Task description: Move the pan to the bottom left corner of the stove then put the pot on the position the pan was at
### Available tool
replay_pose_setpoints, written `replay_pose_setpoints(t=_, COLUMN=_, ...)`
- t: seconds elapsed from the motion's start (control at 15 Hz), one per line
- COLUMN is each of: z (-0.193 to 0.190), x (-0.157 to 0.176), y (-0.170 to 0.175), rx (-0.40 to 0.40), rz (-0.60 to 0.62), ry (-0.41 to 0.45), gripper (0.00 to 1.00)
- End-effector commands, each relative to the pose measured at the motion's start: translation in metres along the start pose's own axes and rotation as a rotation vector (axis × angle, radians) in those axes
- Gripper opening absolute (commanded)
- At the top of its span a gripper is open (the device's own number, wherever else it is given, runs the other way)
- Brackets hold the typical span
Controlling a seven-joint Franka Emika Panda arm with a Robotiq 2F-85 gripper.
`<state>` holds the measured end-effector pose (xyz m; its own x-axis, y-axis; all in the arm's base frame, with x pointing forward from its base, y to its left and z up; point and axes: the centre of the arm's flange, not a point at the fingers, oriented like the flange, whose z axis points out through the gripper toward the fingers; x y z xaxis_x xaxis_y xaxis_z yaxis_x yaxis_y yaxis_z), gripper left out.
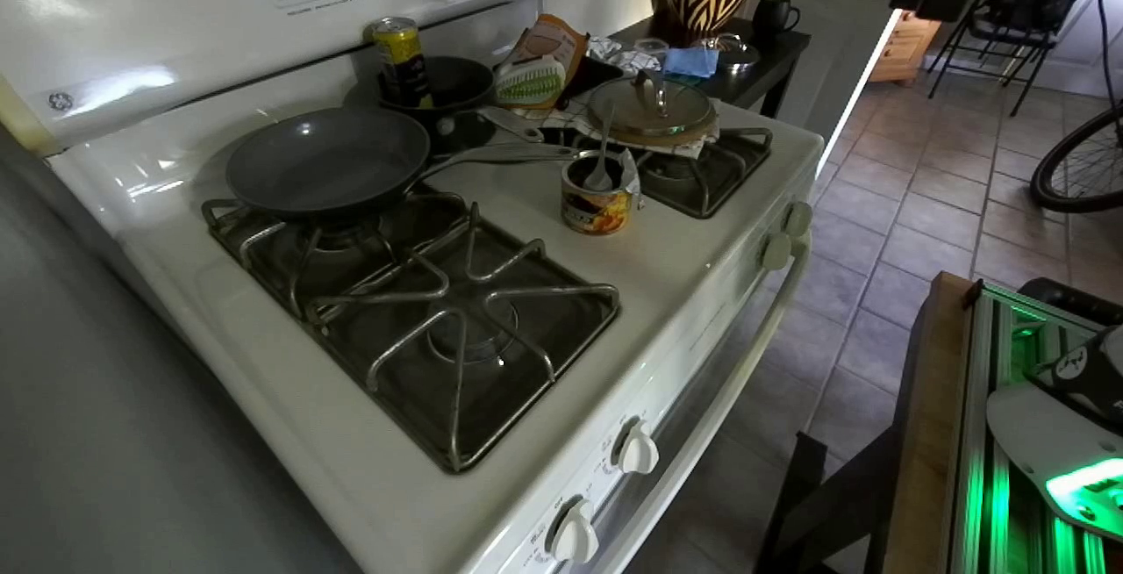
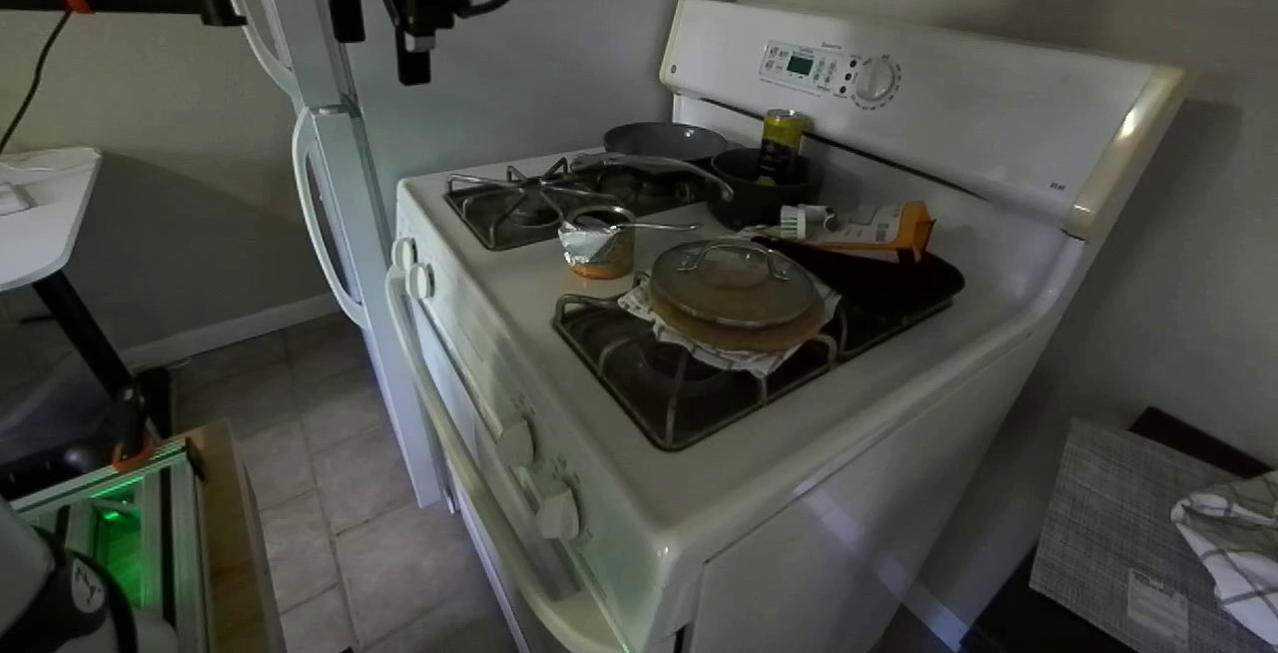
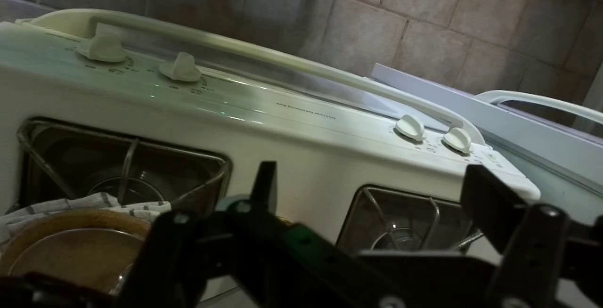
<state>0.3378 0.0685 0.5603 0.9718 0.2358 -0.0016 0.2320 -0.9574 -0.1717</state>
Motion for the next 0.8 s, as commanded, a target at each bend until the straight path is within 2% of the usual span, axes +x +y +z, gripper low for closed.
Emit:
replay_pose_setpoints(t=0.0, z=0.0, x=0.0, y=0.0, rx=0.0, rz=0.0, ry=0.0, gripper=1.0)
replay_pose_setpoints(t=0.13, z=0.004, x=0.022, y=-0.005, rx=0.021, rz=-0.038, ry=0.125, gripper=1.0)
replay_pose_setpoints(t=0.33, z=0.009, x=0.077, y=-0.01, rx=-0.005, rz=-0.15, ry=0.295, gripper=1.0)
replay_pose_setpoints(t=0.53, z=0.037, x=0.13, y=-0.023, rx=-0.011, rz=-0.242, ry=0.328, gripper=1.0)
replay_pose_setpoints(t=0.73, z=0.095, x=0.172, y=-0.033, rx=-0.004, rz=-0.293, ry=0.329, gripper=1.0)
